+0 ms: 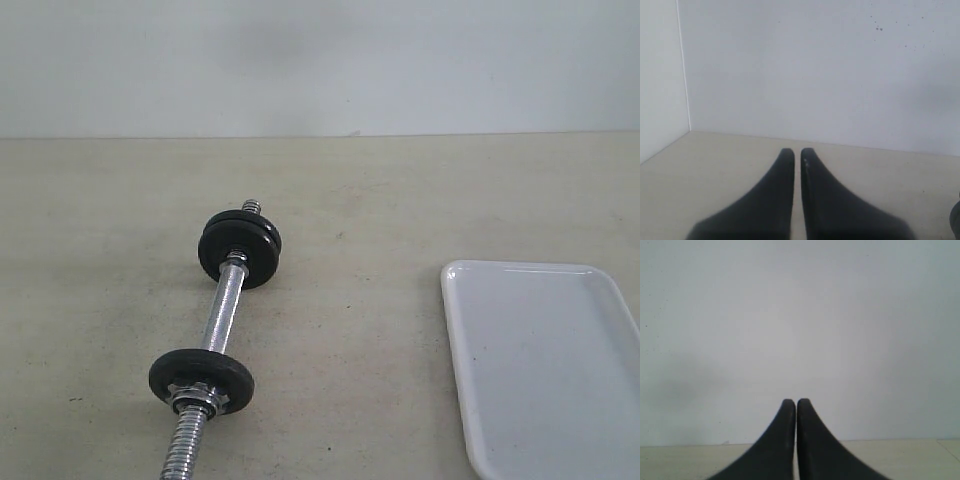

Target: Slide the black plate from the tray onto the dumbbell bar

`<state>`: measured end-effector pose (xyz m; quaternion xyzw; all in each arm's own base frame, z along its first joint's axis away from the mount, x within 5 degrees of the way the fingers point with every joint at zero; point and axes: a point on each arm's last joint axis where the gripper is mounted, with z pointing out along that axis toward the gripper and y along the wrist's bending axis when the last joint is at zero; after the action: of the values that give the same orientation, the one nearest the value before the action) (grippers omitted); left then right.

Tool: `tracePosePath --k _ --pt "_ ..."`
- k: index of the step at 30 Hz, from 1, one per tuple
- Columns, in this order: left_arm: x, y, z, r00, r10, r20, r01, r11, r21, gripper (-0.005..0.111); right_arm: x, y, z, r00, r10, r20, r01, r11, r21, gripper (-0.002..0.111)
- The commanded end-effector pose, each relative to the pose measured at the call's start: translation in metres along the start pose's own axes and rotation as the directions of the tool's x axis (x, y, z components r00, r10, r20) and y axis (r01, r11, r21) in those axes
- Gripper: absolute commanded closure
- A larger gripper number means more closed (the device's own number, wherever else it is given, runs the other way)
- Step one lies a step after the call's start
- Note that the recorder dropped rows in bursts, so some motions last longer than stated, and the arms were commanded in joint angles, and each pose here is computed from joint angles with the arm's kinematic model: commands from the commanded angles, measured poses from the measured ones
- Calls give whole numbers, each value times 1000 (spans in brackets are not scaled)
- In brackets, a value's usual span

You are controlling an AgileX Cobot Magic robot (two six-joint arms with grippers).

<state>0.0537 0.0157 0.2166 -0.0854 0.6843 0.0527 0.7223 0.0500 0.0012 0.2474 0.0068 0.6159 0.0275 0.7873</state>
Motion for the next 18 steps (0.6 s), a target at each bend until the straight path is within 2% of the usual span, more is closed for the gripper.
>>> tracePosePath --k 1,15,18 --pt "2 0 0 1000 -17 -1 17 1000 0 103 -1 0 -1 1000 0 9 0 1000 3 109" --pt "2 0 0 1000 -17 -1 17 1000 0 103 -1 0 -1 1000 0 9 0 1000 3 109" --pt "-1 -6 0 998 -68 18 67 995 68 103 -1 0 -1 1000 0 9 0 1000 3 109"
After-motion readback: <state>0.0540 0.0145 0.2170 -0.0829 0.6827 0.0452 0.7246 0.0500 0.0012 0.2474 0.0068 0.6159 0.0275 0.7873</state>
